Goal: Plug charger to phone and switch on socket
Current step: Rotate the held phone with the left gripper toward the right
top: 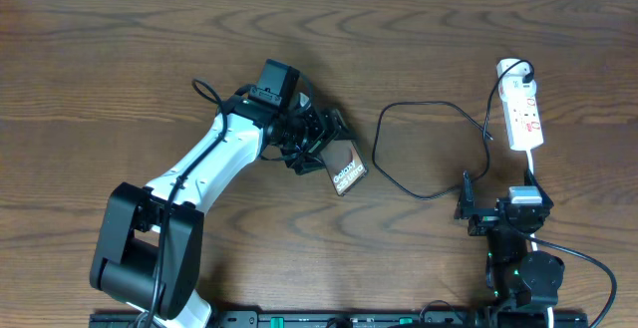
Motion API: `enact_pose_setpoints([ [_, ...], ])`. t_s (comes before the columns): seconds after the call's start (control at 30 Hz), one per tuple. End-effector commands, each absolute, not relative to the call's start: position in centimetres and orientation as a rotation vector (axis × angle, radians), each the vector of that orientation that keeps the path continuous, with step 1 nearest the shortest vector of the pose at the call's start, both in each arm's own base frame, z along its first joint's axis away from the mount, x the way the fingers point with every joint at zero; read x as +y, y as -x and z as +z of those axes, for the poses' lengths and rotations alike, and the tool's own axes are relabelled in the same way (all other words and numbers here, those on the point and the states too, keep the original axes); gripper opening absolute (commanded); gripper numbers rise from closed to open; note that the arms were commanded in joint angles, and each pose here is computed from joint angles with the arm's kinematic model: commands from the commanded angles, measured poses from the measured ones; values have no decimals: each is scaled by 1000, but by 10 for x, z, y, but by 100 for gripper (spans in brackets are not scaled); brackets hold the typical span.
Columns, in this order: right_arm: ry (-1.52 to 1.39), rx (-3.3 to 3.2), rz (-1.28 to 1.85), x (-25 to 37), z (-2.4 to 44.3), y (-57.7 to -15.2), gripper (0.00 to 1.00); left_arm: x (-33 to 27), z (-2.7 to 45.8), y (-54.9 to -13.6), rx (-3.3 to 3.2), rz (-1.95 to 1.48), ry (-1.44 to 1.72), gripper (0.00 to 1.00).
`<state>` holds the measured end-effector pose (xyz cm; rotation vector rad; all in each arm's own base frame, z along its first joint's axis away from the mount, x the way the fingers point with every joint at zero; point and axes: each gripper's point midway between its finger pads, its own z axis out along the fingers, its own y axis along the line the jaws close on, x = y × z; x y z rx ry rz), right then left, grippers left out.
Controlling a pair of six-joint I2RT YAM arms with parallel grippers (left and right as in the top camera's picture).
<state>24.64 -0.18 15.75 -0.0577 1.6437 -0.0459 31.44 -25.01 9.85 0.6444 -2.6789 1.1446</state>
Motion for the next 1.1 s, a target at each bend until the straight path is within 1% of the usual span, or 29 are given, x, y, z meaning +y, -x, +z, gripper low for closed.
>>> enact_pose_setpoints([
  [0.0,53,1645,-38,-1,157,-246,99,-266,128,-301,-2503,1301,-559,52],
  [0.27,53,1645,-38,-1,157,-246,99,-277,150,-286,-2338,1403,-467,52],
  [0.5,53,1645,-38,-1,157,-246,99,-279,161,-281,-2252,1435,-463,52],
  [1.07,53,1645,-38,-1,157,-246,99,-275,164,-284,-2230,1457,-470,52],
])
